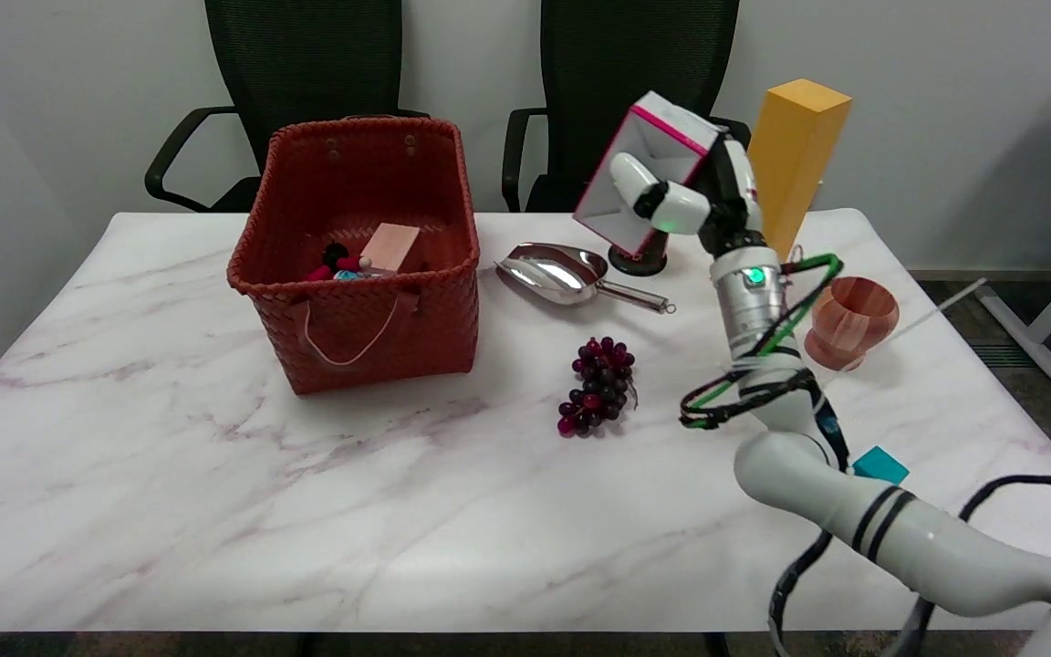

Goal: Place the white paper box into the brown storage basket.

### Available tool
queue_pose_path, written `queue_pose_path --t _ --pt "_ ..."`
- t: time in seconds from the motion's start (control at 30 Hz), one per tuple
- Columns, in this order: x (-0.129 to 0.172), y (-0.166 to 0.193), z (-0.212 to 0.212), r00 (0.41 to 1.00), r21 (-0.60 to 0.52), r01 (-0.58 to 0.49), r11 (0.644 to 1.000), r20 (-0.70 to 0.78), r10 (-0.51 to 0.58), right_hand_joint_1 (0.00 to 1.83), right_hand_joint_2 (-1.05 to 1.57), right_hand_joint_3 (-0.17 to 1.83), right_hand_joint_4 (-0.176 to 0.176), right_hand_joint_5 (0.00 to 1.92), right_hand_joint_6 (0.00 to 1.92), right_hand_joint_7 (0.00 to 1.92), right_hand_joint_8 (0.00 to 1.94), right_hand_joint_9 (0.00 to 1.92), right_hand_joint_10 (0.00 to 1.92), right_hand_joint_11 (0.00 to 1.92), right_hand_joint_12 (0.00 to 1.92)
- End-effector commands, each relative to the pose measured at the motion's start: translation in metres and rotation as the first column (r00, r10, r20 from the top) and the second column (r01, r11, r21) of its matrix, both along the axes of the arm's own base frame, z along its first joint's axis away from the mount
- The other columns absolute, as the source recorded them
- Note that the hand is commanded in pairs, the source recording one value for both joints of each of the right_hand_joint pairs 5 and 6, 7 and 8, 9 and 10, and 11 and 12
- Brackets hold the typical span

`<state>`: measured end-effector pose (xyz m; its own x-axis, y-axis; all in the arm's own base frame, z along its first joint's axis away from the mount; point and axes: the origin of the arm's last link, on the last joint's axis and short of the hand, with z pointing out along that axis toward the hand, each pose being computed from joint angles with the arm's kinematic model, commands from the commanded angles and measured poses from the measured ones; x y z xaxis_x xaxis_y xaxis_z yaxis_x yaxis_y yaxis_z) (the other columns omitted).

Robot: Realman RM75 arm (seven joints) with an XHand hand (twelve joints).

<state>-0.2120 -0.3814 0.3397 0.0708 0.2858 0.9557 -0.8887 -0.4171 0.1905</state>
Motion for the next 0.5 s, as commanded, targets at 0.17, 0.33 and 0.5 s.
queue_pose_path --t 0.17,0.33,0.5 --pt "0.061 -0.099 -0.111 0.973 0.126 0.004 0.992 -0.230 0.025 1.16 0.68 1.21 0.000 0.89 0.89 1.29 1.29 1.21 1.21 1.00 1.00" --pt "0.064 -0.115 -0.141 0.963 0.159 0.029 0.987 -0.270 0.015 1.18 0.55 1.29 0.000 0.84 0.84 1.25 1.25 1.17 1.17 0.94 0.94" --pt "0.071 -0.127 -0.172 0.956 0.202 0.050 0.978 -0.292 0.011 1.19 0.45 1.34 0.000 0.81 0.81 1.22 1.22 1.14 1.14 0.90 0.90"
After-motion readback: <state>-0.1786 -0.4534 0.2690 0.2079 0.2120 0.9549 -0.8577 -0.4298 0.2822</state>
